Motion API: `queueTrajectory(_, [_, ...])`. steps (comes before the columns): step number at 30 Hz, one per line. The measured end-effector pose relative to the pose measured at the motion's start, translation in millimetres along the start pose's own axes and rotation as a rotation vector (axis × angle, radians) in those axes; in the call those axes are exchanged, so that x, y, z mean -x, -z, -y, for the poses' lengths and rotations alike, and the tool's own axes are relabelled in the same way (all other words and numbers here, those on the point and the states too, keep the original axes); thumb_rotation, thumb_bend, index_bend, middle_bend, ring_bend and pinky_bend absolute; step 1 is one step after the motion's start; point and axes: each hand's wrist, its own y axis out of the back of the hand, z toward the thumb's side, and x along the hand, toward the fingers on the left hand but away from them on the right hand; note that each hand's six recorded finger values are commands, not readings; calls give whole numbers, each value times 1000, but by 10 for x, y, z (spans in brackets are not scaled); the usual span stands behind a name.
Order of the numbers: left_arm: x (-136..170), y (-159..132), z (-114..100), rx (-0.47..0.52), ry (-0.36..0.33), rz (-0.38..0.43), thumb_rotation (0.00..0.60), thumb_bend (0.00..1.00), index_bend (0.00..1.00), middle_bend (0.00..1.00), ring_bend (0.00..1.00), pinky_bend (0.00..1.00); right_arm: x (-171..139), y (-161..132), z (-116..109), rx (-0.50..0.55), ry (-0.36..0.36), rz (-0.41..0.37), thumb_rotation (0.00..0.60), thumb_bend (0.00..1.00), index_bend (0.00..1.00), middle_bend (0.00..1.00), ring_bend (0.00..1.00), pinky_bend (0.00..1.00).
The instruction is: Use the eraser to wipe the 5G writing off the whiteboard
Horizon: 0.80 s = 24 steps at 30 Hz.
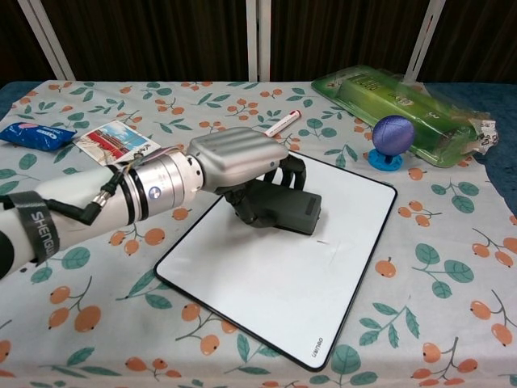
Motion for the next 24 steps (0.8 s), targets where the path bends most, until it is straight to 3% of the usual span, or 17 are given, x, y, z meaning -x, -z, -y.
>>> queueTrajectory(10, [-132, 139, -52, 13, -14, -49, 600, 473, 581, 511, 494, 572, -9, -1, 1, -1, 0, 4, 600, 261, 0, 0, 0, 0])
queueTrajectory(24, [-114, -187, -54, 14, -32, 30, 600, 478, 590, 521, 502, 580, -8, 34, 37, 0, -10, 15, 600, 261, 0, 0, 0, 0])
